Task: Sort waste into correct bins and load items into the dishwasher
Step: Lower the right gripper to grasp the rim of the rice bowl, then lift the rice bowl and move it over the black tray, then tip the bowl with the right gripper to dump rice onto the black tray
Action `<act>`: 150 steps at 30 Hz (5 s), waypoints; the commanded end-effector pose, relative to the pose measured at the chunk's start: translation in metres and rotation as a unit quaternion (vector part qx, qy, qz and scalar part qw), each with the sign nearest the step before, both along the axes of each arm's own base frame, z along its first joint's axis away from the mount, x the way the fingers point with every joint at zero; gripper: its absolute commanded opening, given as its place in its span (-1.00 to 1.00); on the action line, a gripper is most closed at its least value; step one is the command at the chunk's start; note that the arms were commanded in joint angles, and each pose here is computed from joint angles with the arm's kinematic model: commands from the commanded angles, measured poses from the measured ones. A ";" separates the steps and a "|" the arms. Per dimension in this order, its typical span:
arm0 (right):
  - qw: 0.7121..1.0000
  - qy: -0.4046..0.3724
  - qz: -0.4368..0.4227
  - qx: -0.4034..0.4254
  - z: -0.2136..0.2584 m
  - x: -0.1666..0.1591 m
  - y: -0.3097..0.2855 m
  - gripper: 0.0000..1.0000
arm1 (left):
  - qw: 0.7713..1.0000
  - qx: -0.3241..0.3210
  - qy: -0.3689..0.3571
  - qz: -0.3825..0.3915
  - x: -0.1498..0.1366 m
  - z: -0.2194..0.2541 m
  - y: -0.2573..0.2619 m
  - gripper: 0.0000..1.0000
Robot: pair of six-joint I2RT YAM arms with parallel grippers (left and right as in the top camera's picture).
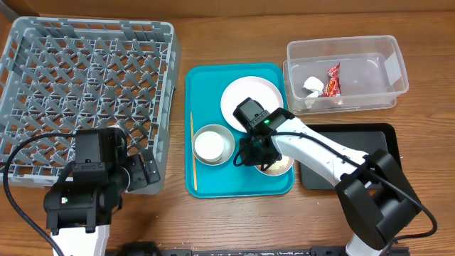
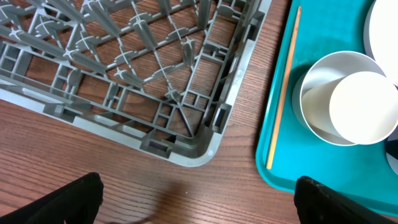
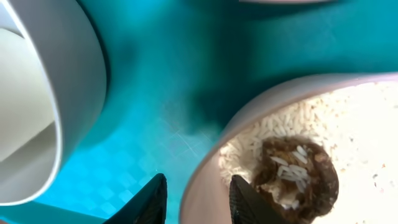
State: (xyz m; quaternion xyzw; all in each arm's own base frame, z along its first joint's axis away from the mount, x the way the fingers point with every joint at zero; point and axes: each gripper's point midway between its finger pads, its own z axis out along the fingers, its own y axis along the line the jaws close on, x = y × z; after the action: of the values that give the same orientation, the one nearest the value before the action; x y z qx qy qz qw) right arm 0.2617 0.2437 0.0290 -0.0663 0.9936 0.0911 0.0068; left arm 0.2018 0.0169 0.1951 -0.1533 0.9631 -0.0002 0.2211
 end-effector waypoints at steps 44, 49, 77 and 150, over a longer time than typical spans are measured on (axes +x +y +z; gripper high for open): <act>0.970 0.031 -0.143 0.193 0.103 0.064 -0.088 -0.92 | 1.000 0.005 -0.014 0.001 0.002 0.008 0.002 1.00; 0.951 0.042 -0.154 0.263 0.097 0.065 -0.112 -0.92 | 1.000 0.004 -0.014 0.001 0.002 0.008 0.002 1.00; 0.729 -0.075 -0.317 0.603 0.134 0.050 -0.252 -0.92 | 1.000 0.004 -0.014 0.001 0.002 0.008 0.002 1.00; 0.795 -0.087 -0.217 0.560 0.139 0.025 -0.221 -0.92 | 1.000 0.004 -0.018 0.001 0.003 0.009 0.002 1.00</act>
State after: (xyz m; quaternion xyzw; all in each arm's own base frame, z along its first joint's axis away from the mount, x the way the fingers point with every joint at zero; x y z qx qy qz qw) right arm 0.2787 0.0255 0.1545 0.1414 0.7628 0.6144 0.1438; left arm 0.2035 0.0170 0.1961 -0.1532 0.9622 -0.0006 0.2250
